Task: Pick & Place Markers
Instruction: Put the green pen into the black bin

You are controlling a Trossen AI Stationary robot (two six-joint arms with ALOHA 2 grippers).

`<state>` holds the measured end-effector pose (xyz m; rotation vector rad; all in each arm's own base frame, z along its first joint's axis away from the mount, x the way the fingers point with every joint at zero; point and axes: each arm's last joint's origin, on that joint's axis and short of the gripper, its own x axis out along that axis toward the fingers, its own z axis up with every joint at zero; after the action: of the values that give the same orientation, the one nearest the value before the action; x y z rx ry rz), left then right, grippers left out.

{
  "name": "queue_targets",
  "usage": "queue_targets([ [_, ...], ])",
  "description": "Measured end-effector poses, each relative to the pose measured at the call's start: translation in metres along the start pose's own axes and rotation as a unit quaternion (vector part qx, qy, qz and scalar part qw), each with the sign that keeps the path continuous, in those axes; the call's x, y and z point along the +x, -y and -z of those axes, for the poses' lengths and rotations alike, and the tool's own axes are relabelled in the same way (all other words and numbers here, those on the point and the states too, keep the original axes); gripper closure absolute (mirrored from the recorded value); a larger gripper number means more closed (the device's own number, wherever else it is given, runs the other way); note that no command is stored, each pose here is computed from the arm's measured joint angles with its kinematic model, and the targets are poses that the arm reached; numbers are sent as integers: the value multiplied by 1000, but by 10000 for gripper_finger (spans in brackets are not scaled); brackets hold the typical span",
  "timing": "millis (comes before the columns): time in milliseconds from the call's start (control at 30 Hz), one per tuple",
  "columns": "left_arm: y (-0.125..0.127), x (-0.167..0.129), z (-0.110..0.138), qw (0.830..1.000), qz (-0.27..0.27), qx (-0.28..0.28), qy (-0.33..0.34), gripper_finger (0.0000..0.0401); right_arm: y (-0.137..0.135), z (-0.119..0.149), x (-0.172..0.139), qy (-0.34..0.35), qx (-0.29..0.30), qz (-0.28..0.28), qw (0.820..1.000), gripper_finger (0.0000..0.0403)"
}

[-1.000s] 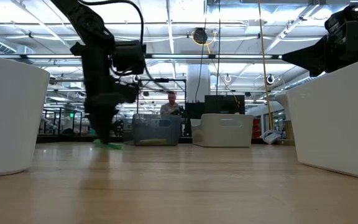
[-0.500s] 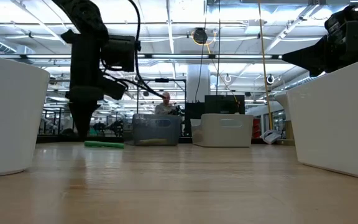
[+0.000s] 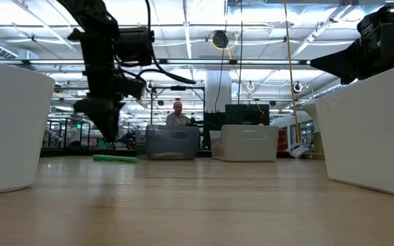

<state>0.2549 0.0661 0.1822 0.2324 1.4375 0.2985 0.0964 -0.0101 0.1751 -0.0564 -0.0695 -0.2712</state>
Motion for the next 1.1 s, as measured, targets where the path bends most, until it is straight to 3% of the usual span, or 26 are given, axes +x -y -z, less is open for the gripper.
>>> queue_targets([
  [233,-4,15,-12,997,51,25,46,235,0,0,0,0,0,0,1000,403],
  [433,-5,26,-12,994,97,26,33,235,0,0,0,0,0,0,1000,403],
  [700,-1,46,-15,993,99,65,8,235,0,0,0,0,0,0,1000,403],
  [900,1,58,-15,991,125,53,-7,238,0,0,0,0,0,0,1000,403],
  [1000,3,59,-14,990,133,31,-14,260,0,0,0,0,0,0,1000,403],
  [1100,4,60,-14,990,143,5,-18,309,0,0,0,0,0,0,1000,403],
])
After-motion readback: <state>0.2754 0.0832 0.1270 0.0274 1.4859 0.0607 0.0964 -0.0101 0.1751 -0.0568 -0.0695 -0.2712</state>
